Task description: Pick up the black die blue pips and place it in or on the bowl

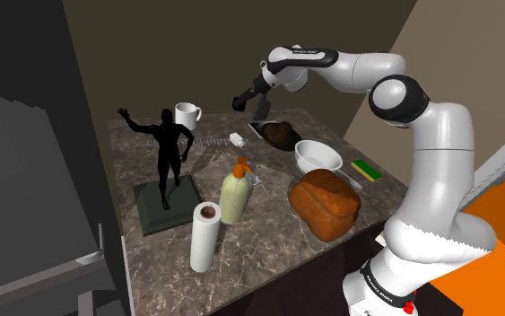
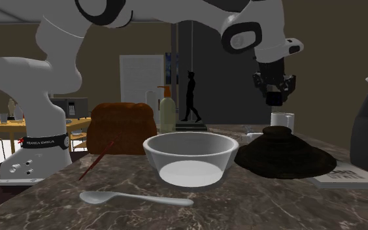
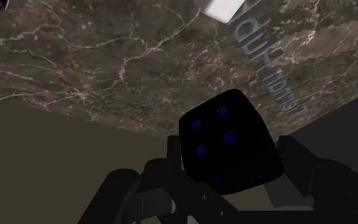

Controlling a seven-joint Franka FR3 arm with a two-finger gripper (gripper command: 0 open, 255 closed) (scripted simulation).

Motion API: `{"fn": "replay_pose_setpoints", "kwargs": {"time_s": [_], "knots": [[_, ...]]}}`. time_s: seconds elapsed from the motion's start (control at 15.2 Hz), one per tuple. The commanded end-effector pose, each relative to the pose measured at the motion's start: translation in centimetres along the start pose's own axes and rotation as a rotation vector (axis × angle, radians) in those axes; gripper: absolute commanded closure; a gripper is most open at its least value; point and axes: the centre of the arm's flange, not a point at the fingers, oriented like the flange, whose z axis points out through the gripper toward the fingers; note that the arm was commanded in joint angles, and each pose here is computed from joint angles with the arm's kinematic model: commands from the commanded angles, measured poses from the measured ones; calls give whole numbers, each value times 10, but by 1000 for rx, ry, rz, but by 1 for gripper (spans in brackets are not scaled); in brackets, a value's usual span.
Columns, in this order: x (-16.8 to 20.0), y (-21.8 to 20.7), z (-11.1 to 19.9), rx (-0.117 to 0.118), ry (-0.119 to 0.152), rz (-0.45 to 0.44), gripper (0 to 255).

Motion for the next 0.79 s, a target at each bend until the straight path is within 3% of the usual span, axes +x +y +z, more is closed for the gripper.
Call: {"fn": "replay_pose_setpoints", "kwargs": {"time_s": [0.0, 0.73], "knots": [[-25, -2, -13, -1, -1, 0, 255], [-141, -1, -101, -1, -1, 0, 255]]}}
